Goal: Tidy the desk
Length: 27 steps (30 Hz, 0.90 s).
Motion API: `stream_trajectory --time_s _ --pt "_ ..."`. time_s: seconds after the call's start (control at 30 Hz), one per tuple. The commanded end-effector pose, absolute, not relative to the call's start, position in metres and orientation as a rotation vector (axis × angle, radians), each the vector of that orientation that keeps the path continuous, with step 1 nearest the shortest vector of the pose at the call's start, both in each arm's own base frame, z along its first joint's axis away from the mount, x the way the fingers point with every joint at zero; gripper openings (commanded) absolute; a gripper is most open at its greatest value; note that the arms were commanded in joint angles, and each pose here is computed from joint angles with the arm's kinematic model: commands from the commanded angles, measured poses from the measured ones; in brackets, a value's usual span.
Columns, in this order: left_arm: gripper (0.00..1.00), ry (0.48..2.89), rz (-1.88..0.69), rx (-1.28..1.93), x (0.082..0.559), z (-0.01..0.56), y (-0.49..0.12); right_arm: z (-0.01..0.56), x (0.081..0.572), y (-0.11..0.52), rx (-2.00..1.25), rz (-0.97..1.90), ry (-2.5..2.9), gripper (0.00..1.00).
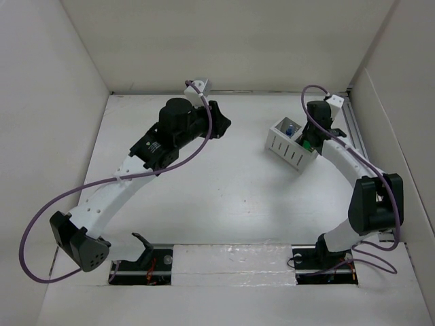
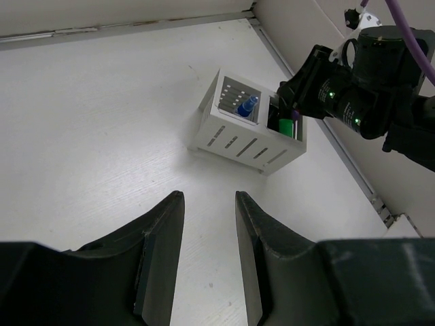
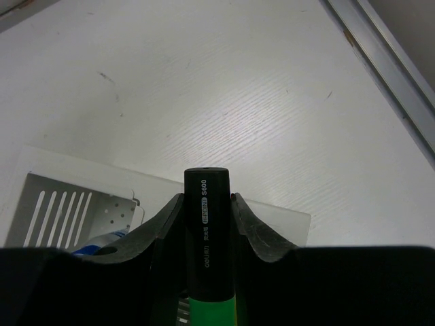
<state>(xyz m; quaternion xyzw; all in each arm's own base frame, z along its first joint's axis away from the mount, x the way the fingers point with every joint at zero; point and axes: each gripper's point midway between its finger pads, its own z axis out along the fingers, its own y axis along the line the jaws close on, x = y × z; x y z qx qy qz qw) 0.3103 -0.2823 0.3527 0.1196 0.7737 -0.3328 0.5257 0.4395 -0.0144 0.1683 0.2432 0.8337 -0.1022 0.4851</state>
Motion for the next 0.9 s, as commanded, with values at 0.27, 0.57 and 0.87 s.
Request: stream_trajectory --time_s 0.27,0.57,0.87 --pt "0.32 1.864 -0.814 0.256 0.3 0.356 -0.276 0.207 0.409 0.012 0.593 -0.158 1.934 0.3" --pt "0.32 1.875 -0.843 0.264 0.301 0.355 -0.283 0.211 0.378 0.014 0.554 -0.127 1.929 0.4" --pt "0.32 1.884 -0.878 0.267 0.301 0.354 -0.291 0.206 0.397 0.012 0.504 -0.112 1.985 0.35"
